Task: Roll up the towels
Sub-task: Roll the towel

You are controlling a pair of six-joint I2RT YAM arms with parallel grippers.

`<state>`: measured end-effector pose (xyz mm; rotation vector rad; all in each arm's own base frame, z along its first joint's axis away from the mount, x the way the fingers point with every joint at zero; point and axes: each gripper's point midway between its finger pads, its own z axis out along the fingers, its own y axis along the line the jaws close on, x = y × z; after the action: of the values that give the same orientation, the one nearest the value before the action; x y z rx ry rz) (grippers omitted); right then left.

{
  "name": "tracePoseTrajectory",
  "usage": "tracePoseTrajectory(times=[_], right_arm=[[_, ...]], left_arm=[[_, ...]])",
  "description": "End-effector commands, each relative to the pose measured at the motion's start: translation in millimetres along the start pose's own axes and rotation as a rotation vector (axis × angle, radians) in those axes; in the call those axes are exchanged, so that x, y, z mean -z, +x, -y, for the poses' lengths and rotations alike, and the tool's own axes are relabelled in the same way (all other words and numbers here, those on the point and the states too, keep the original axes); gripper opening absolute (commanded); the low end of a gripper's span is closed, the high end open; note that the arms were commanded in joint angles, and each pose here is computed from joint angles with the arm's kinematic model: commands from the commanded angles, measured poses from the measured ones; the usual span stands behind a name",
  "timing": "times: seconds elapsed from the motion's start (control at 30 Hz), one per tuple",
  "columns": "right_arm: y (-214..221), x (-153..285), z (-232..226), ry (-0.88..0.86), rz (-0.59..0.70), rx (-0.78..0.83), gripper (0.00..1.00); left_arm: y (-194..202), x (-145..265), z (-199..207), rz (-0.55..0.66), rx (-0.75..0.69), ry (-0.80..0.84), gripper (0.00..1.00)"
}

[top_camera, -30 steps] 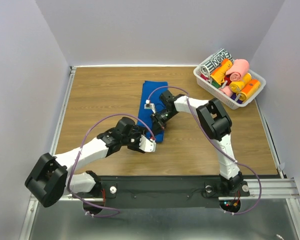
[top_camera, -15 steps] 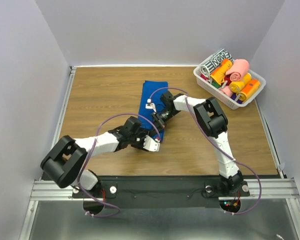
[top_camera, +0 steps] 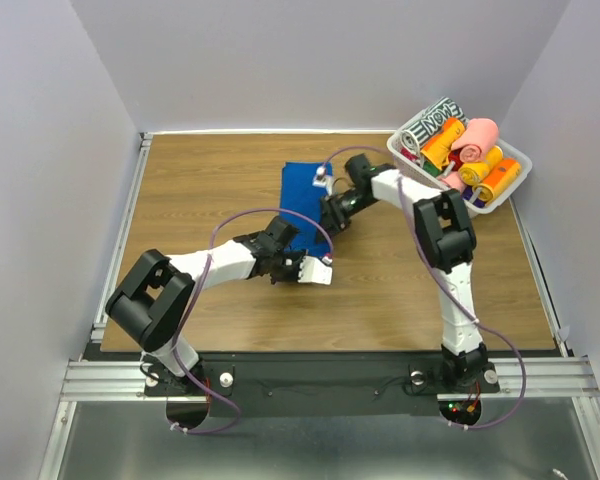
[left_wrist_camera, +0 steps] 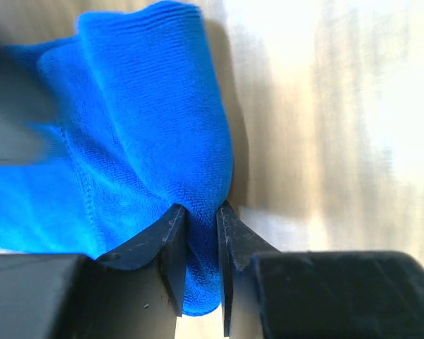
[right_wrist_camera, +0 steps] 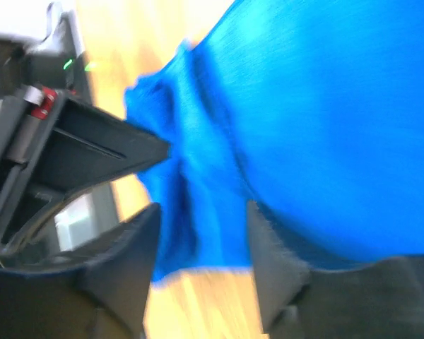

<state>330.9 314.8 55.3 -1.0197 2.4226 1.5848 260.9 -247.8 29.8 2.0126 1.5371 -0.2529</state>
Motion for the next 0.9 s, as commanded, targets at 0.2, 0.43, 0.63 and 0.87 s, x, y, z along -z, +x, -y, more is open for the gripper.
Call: tracePoseTrajectory(times=[0.2,0.43,0.63,0.87], right_arm=[[-61,175,-33,0.353,0.338,0.177,0.91],[-1,200,-83,0.556,0.311,0.355,1.0],[46,191,-125,0.584,0.237,0.483,1.0],[63,107,-122,0.694,0.0,0.714,1.0]], left_arm=[[-6,5,76,0.011,0.338,0.428,0.23],[-6,-5,69,0.057,0.544,0.614,0.27],[8,-18,55,0.05,0.679,0.717,0.28],[23,-34,49,0.025,0.746,0.761,0.31]])
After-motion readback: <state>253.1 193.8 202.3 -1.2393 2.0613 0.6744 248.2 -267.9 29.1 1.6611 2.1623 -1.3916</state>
